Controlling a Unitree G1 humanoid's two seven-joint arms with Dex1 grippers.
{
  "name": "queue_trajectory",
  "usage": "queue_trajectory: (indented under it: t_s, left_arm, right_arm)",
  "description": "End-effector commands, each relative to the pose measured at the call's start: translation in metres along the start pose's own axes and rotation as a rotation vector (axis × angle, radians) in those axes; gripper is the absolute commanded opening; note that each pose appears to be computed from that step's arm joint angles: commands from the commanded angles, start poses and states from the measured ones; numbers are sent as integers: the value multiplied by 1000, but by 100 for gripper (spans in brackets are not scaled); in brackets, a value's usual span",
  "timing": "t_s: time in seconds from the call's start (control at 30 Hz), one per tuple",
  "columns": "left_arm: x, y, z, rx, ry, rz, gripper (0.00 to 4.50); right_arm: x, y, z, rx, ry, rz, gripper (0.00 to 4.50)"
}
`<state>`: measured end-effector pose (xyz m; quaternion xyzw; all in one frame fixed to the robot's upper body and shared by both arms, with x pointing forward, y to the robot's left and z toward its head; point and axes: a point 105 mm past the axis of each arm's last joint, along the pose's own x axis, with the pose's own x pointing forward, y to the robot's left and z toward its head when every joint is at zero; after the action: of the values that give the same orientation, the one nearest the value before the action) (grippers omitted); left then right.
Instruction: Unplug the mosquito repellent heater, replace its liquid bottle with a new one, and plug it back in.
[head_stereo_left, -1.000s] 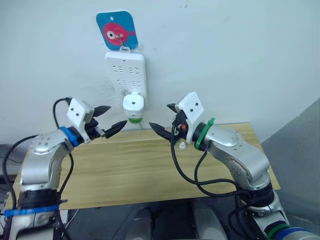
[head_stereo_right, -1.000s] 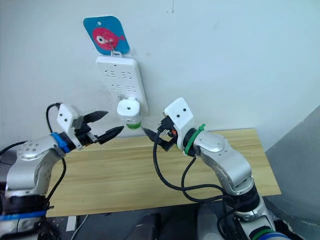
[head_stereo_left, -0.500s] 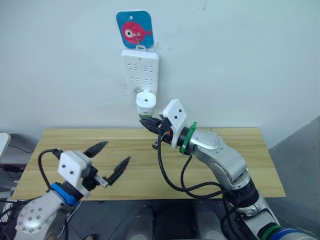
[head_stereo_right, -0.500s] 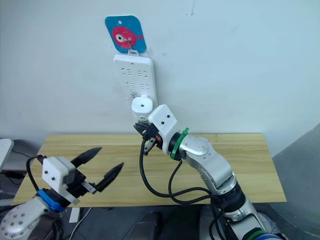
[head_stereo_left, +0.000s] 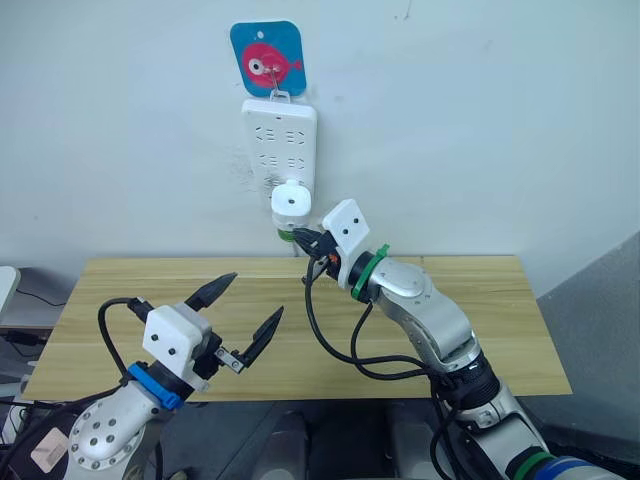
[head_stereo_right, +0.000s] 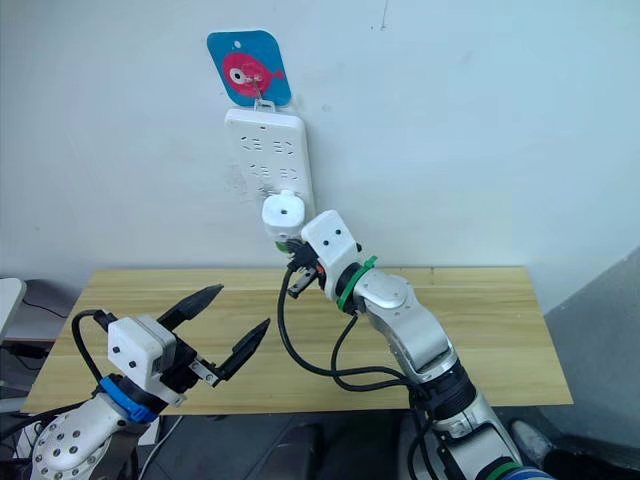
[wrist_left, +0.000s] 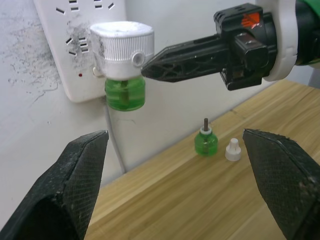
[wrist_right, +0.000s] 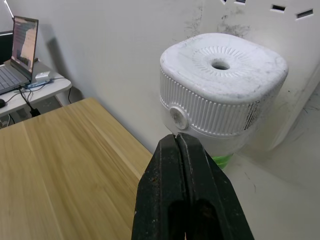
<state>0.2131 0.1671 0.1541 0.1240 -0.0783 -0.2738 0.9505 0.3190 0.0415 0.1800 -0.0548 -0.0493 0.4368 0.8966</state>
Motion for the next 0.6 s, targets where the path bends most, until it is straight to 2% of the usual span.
queue_trajectory:
  t_s: [0.03,0.2,0.6]
  left_arm:
    - [0,-5,7,34,-27,-30,450]
    - [1,-7,6,27,-25,-41,450]
    - [1,-9,5,37,-26,-56,450]
  right_arm:
    - [-2,-7,23,8,-93,-35,4]
    - [-4,11,25,16,-85,92,4]
    - [0,1,27,-4,-98,11,4]
